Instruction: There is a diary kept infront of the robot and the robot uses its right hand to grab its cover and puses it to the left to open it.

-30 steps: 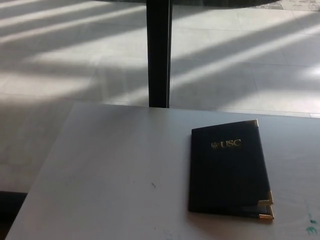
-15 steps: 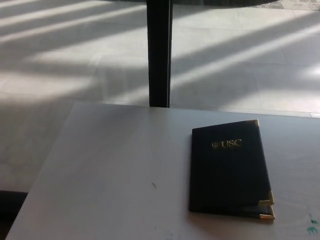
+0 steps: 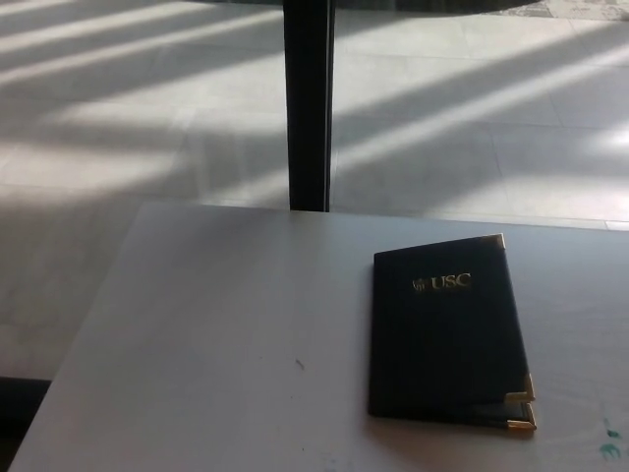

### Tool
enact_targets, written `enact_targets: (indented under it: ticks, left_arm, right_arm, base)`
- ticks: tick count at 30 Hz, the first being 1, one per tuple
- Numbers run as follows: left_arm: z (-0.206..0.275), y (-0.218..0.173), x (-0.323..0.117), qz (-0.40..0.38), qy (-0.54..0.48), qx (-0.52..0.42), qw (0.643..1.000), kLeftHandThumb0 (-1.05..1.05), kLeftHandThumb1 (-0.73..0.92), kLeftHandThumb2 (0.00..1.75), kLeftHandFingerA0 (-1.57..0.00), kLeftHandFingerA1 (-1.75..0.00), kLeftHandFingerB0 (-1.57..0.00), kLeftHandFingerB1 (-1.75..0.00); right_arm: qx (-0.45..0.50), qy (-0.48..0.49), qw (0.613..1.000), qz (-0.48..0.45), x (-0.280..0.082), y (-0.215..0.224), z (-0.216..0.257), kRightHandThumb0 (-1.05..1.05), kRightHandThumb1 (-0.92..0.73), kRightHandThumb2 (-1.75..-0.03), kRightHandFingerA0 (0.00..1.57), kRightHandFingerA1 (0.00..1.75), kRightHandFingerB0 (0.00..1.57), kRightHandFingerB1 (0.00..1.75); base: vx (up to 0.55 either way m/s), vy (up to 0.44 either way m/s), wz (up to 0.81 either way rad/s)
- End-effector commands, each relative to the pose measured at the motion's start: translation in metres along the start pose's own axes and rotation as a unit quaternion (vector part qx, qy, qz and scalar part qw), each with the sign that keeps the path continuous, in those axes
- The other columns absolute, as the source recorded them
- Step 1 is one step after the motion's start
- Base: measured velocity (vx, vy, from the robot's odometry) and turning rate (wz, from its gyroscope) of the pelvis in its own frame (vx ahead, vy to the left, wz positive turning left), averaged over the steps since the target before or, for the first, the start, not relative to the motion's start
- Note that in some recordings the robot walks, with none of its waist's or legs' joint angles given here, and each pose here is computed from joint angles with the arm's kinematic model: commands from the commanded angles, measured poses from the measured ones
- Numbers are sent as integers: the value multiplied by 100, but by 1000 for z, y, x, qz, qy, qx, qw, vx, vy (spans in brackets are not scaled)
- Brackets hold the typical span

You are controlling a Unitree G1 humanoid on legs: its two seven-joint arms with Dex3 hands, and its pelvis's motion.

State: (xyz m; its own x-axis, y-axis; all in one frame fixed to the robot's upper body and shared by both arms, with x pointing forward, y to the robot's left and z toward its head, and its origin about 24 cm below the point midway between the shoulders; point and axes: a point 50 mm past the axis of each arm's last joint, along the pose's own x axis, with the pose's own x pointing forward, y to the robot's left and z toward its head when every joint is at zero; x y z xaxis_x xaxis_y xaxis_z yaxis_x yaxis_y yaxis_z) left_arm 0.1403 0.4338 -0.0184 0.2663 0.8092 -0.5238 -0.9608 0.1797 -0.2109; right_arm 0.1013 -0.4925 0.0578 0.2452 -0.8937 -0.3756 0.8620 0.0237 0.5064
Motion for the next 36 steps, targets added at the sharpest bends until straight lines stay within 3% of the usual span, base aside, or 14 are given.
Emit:
enact_targets:
  ticks: [1, 6, 7, 8, 9, 17, 20, 21, 22, 24, 30, 31, 32, 36]
  left_arm:
    - [10, -12, 0, -10, -2, -38, 999, -93, 92, 97, -35, -83, -28, -69]
    - [4, -22, -4, -25, -1, -31, 999, -91, 92, 98, -37, -84, -29, -66]
    - [3, -23, -5, -28, 0, -30, 999, -94, 92, 102, -37, -81, -28, -65]
    - [2, -23, -6, -29, 1, -28, 999, -94, 92, 102, -37, -81, -28, -65]
    - [-1, -22, -5, -28, 4, -26, 999, -89, 92, 98, -38, -83, -30, -66]
    - [-12, -14, -5, -21, 19, -23, 999, -89, 92, 98, -36, -84, -25, -67]
    - [-16, -10, -5, -16, 20, -15, 1000, -88, 92, 98, -36, -83, -27, -68]
    - [-16, -10, -5, -15, 20, -15, 1000, -88, 92, 98, -36, -83, -27, -68]
    - [-17, -10, -5, -15, 21, -17, 1000, -82, 90, 125, -36, -79, -31, -70]
    - [-19, -8, -5, -12, 24, -17, 999, -88, 92, 98, -38, -87, -31, -74]
    - [-20, -8, -5, -11, 27, -18, 999, -91, 92, 101, -37, -87, -29, -72]
    - [-20, -8, -5, -15, 28, -20, 999, -83, 89, 125, -35, -81, -30, -70]
    - [-20, -8, -6, -19, 26, -19, 999, -92, 92, 100, -34, -88, -26, -70]
    - [-21, -8, -7, -18, 28, -18, 999, -92, 92, 99, -34, -86, -25, -68]
  right_arm:
    - [40, -12, 999, 27, -1, 30, 19, -80, -92, -83, 40, 101, 27, 75]
    - [77, -5, 984, 163, -33, 87, 15, -82, -92, -76, 69, 88, 49, 75]
    - [79, -2, 980, 183, -41, 95, 13, -75, -77, -120, 78, 90, 54, 77]
    - [79, -1, 977, 199, -46, 100, 12, -75, -77, -120, 78, 90, 54, 77]
    - [80, 2, 973, 214, -52, 106, 11, -81, -92, -79, 73, 85, 56, 75]
    - [80, 61, 944, 313, -115, 147, -31, -78, -92, -71, 57, 64, 55, 62]
    - [54, 87, 936, 338, -134, 153, -53, -79, -67, -115, 48, 66, 30, 56]
    - [52, 88, 935, 338, -134, 153, -54, -78, -83, -65, 47, 57, 43, 53]
    - [46, 93, 936, 335, -137, 153, -60, -85, -85, -66, 48, 54, 41, 49]
    - [31, 117, 936, 330, -142, 157, -80, -84, -88, -68, 46, 53, 37, 47]
    - [18, 177, 929, 325, -163, 160, -124, -77, -91, -69, 40, 50, 31, 43]
    - [13, 184, 927, 325, -166, 159, -129, -75, -92, -69, 36, 47, 29, 41]
    - [3, 194, 925, 328, -169, 158, -135, -76, -92, -70, 36, 47, 29, 41]
    - [-18, 215, 919, 331, -180, 155, -148, -73, -92, -72, 36, 48, 27, 41]
  base:
    - [0, 0, 0]
    - [0, 0, 0]
    - [0, 0, 0]
    - [0, 0, 0]
    - [0, 0, 0]
    - [0, 0, 0]
    - [0, 0, 0]
    - [0, 0, 0]
    - [0, 0, 0]
    - [0, 0, 0]
    - [0, 0, 0]
    - [0, 0, 0]
    - [0, 0, 0]
    - [-9, 0, 2]
